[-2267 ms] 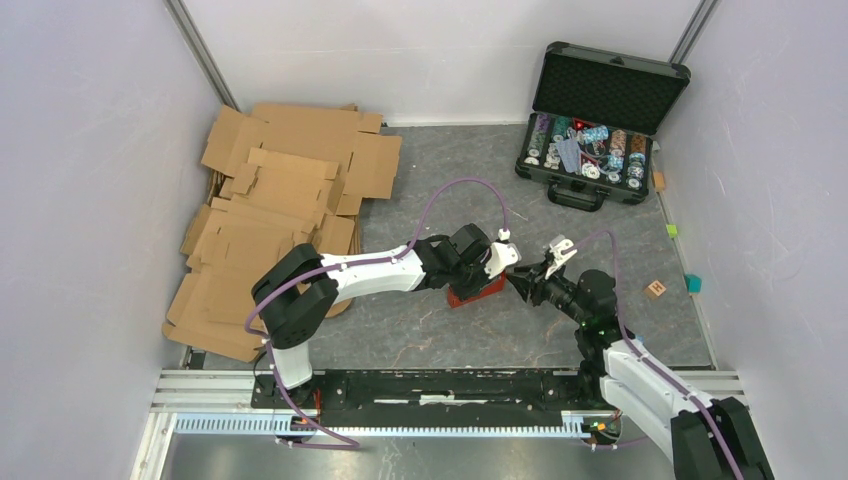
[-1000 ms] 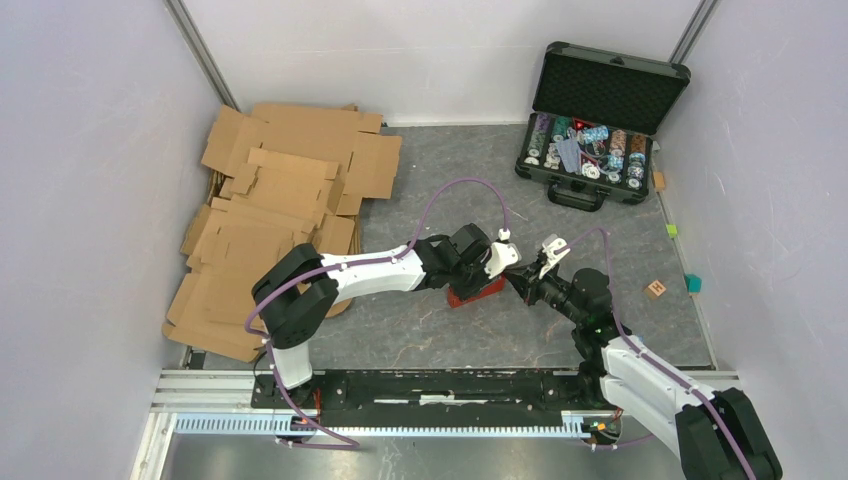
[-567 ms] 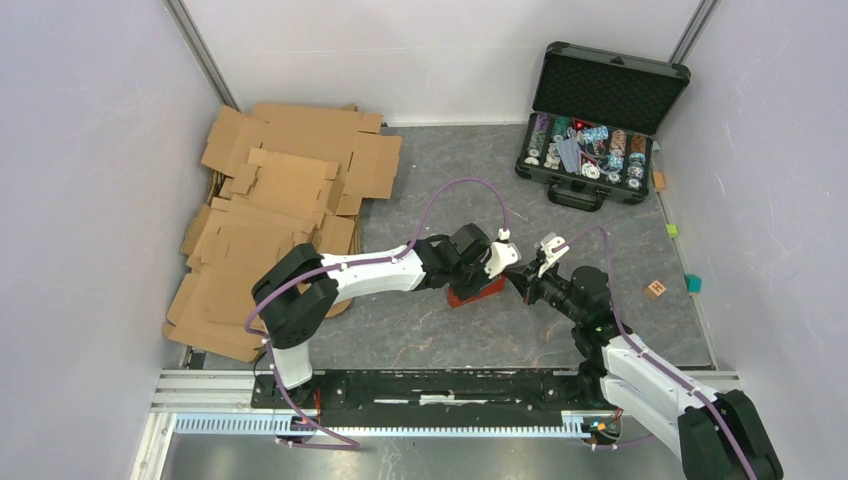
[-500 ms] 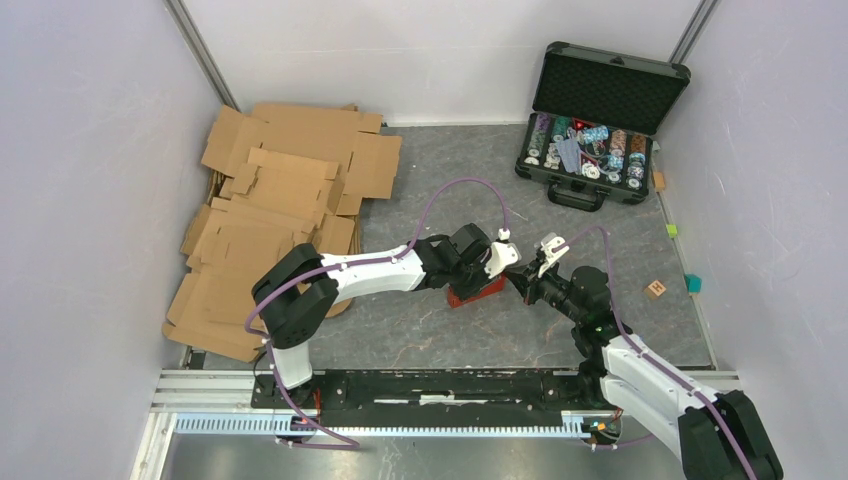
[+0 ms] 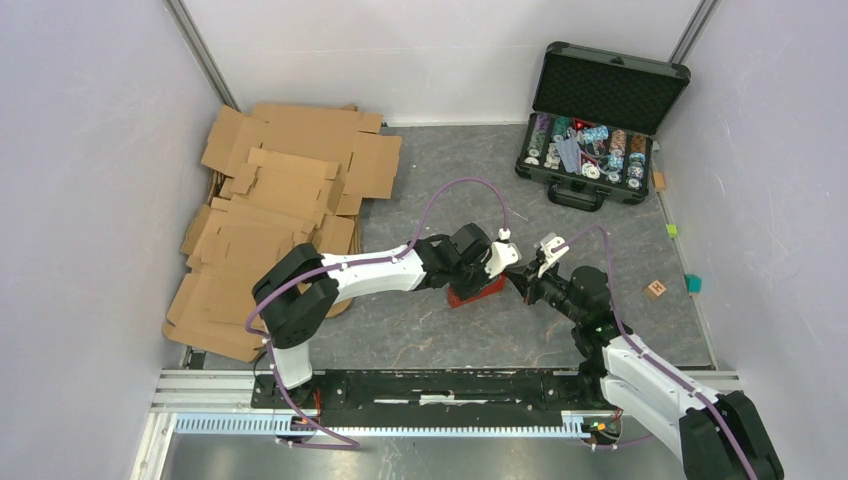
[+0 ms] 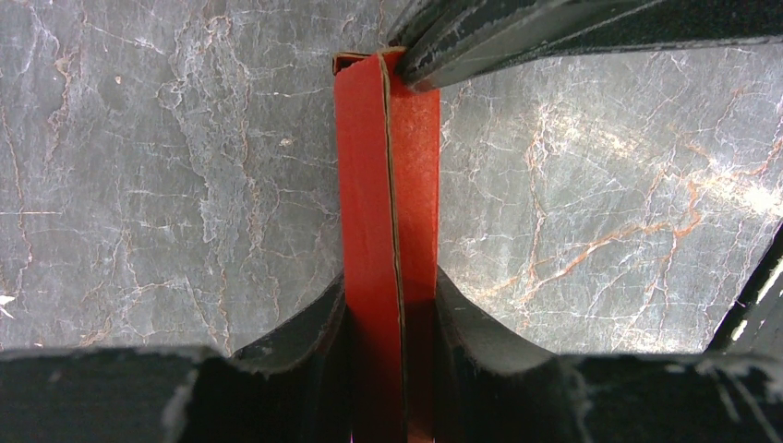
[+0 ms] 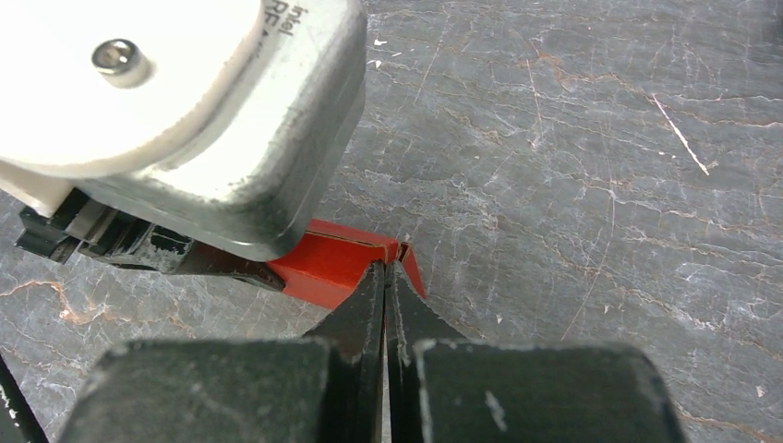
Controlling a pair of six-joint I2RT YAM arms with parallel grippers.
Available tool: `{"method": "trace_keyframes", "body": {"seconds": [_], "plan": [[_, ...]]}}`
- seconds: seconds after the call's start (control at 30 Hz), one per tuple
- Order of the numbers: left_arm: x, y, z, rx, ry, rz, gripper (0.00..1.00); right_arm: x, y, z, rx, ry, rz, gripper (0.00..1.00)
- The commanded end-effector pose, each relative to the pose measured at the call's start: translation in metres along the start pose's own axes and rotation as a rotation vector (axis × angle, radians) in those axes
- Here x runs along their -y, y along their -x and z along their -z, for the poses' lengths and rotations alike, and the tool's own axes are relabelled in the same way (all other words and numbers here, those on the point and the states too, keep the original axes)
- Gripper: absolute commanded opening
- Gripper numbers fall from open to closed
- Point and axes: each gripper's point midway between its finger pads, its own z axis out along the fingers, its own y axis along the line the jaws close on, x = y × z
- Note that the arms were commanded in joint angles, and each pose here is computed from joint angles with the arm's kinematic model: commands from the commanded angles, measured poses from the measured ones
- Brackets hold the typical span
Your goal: Fold the paper box
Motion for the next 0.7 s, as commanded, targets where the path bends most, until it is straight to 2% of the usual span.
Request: {"method": "trace_keyframes", "body": {"seconds": [0.0,0.23,0.5,0.6,0.67], "plan": [[0.017,-0.053,-0.010,-0.186,-0.058,0.021,0.32,0.003,-0.004,0.000,-0.007,-0.029,-0.009,0.00],[0.018,-0.053,-0.010,-0.188,-0.060,0.022,0.32,0.003,-0.022,0.001,-0.047,-0.045,-0.029,0.00],[0.018,-0.053,-0.010,-0.189,-0.059,0.021,0.32,0.021,-0.012,0.005,-0.051,-0.144,0.019,0.01],[0.017,-0.053,-0.010,-0.189,-0.057,0.020,0.32,0.019,-0.007,0.006,-0.037,-0.134,0.014,0.25],[0.017,-0.054,-0.010,-0.189,-0.058,0.022,0.32,0.015,0.000,0.006,-0.009,-0.116,0.003,0.30]]}}
